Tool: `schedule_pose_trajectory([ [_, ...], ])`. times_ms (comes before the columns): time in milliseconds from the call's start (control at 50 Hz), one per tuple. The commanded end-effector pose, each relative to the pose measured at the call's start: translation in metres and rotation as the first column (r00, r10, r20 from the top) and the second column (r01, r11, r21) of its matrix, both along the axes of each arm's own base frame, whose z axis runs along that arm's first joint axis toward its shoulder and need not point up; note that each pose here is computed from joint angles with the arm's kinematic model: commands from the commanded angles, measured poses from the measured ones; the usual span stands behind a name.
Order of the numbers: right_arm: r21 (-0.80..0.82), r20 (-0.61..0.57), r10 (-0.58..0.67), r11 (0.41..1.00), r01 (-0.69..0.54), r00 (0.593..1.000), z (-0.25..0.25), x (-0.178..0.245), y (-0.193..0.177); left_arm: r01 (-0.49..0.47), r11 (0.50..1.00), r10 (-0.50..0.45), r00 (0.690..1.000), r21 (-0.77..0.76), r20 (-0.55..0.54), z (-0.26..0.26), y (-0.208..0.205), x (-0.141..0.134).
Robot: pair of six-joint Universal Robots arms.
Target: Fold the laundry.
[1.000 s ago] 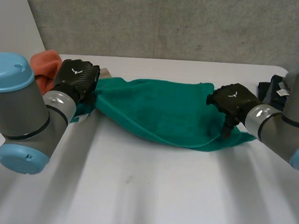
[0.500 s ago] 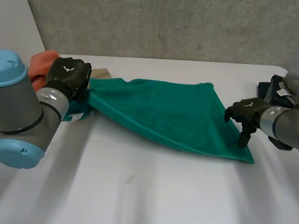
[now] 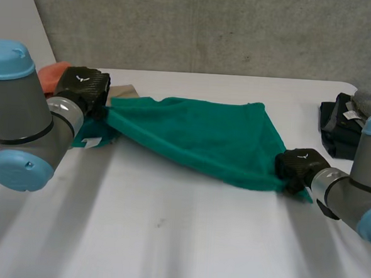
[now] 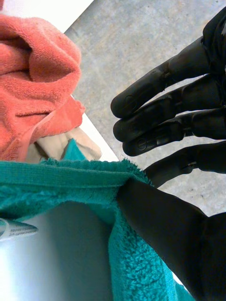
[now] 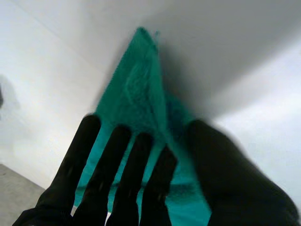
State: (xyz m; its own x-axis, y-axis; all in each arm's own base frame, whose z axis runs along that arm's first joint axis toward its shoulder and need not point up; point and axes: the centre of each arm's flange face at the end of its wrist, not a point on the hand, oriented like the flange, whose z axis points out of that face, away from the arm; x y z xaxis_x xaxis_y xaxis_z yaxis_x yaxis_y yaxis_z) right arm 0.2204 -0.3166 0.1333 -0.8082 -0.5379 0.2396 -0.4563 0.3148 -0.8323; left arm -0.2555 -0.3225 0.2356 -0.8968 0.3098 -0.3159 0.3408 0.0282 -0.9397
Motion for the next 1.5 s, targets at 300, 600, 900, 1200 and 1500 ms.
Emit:
schedule_pose_trajectory([
  [300,0.412,-0.418,0.47,0.861,-0.299,0.778,0.075,-0.071,0.091,0.1,0.895,-0.276,0.888,0.434,0.366,-0.04,0.101,0.025],
  [600,0.084,-0.438,0.231,0.973,-0.216,0.869,0.097,-0.04,0.018,0.137,0.985,-0.171,0.876,0.107,0.451,-0.004,0.031,-0.016],
  [900,-0.867,0.312,-0.011,0.405,0.29,0.95,0.307,-0.015,-0.075,-0.219,0.567,0.08,0.974,-0.794,-0.211,0.24,-0.032,-0.019],
  [1200,-0.73,0.218,0.001,0.664,0.163,0.976,0.223,0.001,-0.066,-0.132,0.818,0.108,0.991,-0.56,-0.075,0.126,-0.053,-0.004],
  [1500,-0.28,-0.016,-0.003,0.96,-0.001,1.0,0.045,-0.021,-0.034,0.103,0.989,-0.07,0.961,-0.11,0.268,-0.076,-0.021,0.002],
])
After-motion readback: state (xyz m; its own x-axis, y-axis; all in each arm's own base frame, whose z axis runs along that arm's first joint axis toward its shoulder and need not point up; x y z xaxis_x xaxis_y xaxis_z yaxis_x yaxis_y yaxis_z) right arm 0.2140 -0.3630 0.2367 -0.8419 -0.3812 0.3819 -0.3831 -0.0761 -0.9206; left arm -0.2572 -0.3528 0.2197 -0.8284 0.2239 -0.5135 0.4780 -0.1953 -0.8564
